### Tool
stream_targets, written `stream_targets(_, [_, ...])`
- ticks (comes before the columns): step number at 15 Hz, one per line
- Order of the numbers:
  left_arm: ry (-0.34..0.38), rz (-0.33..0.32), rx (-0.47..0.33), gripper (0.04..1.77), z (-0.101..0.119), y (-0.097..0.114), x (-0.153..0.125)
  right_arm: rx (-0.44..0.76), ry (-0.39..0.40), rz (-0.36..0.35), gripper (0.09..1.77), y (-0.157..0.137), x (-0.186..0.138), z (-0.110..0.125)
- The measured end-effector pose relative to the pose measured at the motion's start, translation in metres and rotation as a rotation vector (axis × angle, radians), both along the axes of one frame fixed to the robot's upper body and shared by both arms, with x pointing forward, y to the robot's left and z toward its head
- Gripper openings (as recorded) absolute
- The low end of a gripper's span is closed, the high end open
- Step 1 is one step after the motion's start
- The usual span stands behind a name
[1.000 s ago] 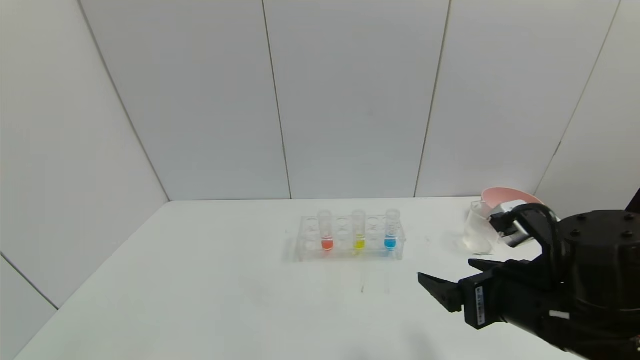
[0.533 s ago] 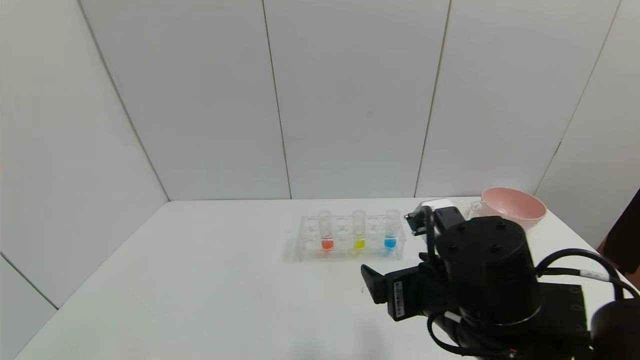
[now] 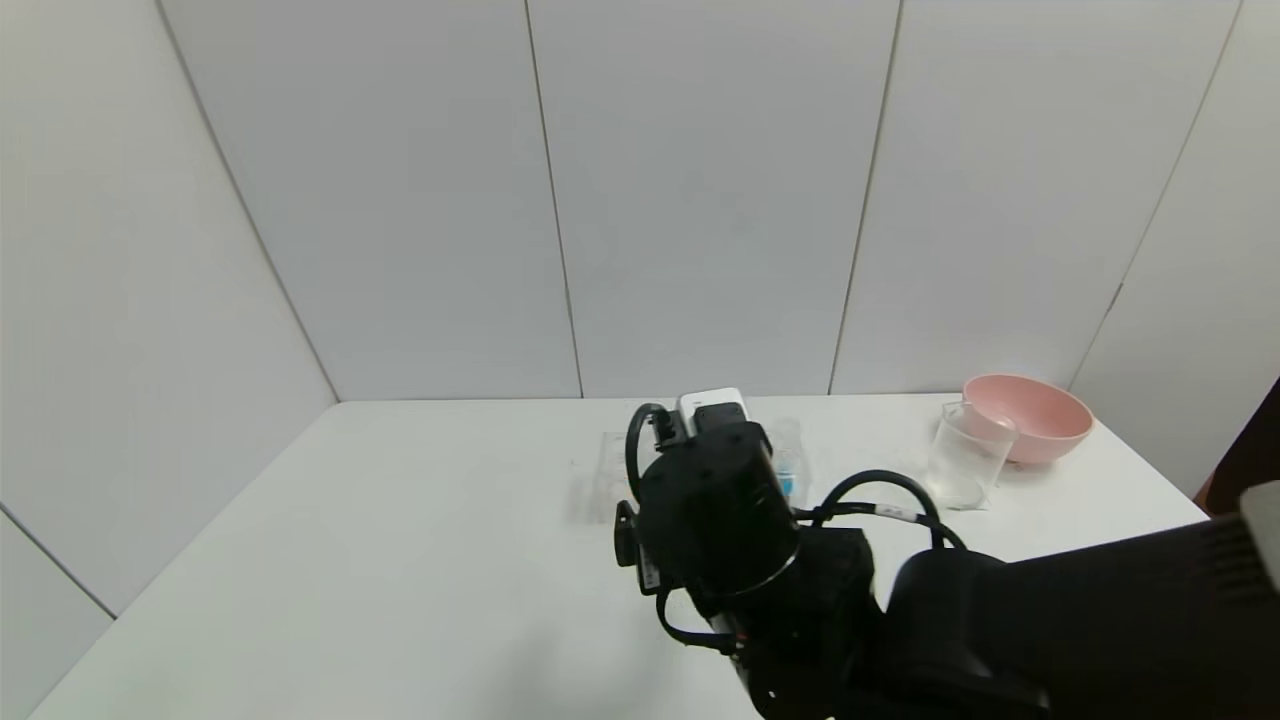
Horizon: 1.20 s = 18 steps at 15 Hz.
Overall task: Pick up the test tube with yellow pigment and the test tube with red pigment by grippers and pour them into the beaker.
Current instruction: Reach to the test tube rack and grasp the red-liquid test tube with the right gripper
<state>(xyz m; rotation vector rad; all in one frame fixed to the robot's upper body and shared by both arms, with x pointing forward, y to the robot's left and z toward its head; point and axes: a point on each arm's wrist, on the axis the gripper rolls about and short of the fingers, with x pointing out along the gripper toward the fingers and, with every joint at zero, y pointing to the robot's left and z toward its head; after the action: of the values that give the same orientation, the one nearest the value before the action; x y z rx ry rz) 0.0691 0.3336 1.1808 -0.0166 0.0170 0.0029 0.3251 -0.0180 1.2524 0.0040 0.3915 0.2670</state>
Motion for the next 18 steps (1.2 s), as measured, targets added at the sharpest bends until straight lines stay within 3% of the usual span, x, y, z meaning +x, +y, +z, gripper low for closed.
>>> stream_targets(9, [0.000,0.000,0.000,1.72,0.000,0.000,0.000,-0.059,0.012,-0.040,1.71,0.062,0.042,-0.028])
stream_targets(18, [0.000,0.000,0.000,1.72,0.000,0.000,0.000,-0.065,-0.012,-0.112,1.71,0.066,0.087,-0.042])
